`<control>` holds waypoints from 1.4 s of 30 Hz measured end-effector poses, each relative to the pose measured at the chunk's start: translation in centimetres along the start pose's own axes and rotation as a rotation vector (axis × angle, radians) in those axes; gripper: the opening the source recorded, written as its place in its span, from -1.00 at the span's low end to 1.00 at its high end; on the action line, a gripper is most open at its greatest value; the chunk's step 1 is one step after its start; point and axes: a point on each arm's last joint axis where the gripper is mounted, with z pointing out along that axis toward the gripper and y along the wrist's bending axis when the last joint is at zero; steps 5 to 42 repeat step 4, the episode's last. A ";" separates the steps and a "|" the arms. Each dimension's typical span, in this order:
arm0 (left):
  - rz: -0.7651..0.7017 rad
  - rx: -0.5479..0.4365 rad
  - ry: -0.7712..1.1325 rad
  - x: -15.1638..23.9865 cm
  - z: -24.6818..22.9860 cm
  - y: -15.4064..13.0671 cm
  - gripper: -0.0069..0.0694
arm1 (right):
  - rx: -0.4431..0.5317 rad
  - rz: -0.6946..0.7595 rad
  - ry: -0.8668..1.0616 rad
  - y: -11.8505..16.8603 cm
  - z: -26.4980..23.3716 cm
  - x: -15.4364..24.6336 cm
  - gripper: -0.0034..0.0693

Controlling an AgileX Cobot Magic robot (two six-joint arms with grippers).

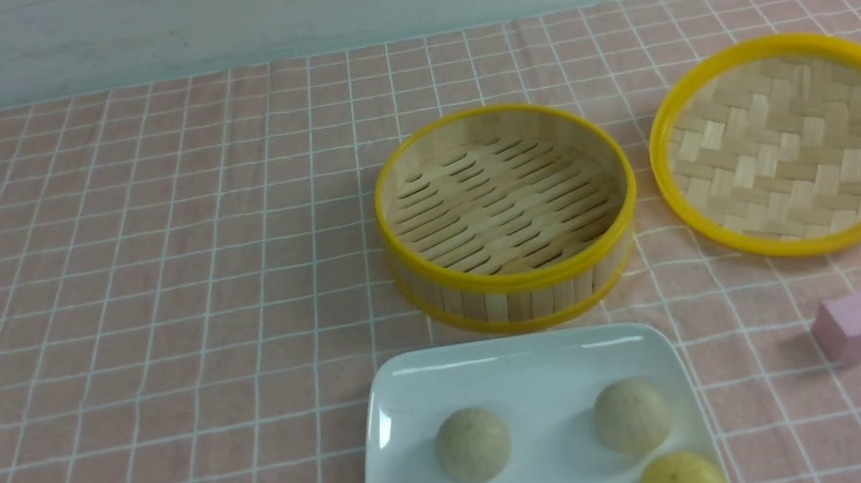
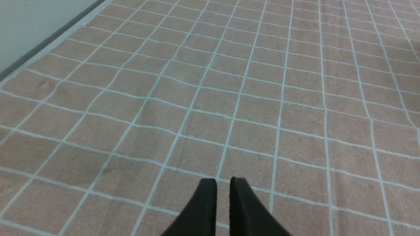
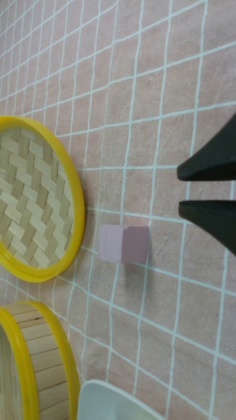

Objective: Put the steamed buns into the plate on the pink tablecloth.

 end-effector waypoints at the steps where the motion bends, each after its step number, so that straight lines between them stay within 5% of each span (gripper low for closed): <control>1: 0.000 0.000 0.000 0.0 0.0 0.0 -0.57 | 0.000 0.000 0.000 0.0 0.0 0.0 -0.57; 42: 0.000 0.000 0.000 0.0 0.0 0.0 -0.56 | 0.000 0.000 0.000 0.0 0.0 0.0 -0.56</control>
